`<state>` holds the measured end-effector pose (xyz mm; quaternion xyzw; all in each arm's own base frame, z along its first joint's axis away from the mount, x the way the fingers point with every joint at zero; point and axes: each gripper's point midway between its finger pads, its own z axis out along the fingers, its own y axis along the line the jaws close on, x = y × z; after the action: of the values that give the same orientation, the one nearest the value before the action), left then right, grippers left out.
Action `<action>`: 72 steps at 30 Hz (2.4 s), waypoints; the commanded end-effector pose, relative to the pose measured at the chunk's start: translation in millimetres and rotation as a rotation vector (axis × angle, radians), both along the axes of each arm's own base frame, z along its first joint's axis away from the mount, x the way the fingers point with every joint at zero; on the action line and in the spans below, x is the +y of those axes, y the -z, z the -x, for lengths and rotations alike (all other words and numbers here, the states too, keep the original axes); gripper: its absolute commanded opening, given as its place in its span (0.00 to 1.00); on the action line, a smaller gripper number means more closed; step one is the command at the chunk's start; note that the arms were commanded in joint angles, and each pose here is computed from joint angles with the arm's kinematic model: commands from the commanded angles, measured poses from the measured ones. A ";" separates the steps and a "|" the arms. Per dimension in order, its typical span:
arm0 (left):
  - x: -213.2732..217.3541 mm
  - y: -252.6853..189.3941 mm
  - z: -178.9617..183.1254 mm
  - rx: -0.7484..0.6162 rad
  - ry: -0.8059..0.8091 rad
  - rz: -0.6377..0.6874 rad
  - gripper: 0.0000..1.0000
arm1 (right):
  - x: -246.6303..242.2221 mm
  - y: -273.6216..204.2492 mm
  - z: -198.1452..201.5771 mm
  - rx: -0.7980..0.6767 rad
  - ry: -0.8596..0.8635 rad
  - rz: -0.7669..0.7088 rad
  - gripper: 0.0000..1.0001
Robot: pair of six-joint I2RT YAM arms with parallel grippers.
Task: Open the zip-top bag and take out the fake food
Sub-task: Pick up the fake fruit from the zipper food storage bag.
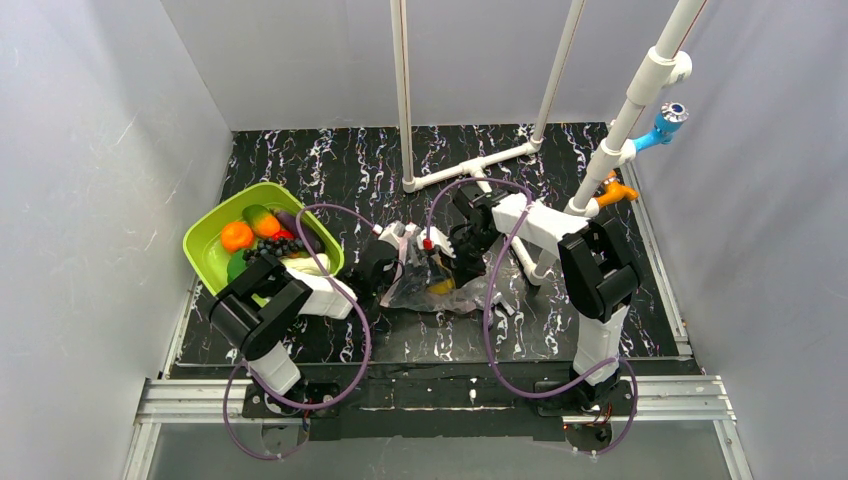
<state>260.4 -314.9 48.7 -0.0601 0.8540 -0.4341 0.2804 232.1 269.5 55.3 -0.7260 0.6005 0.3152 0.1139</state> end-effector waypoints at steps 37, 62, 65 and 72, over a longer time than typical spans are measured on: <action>72.8 -61.1 40.7 -0.086 -0.041 0.028 0.23 | 6.2 -6.5 -21.2 -0.037 0.089 0.000 0.01; 104.7 18.2 41.3 0.136 -0.083 -0.309 0.79 | 9.7 14.8 -6.0 -0.058 0.014 0.093 0.01; 102.8 18.3 34.7 0.150 -0.103 -0.316 0.88 | 10.1 15.7 -4.4 -0.053 0.010 0.095 0.01; 110.1 25.5 27.0 0.195 -0.171 -0.370 0.86 | 11.3 17.2 -2.5 -0.052 0.001 0.097 0.01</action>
<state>233.4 -225.3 41.3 -0.0943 0.9162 -0.2999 0.2487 236.9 278.8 40.5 -0.7325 0.6189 0.2651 0.1010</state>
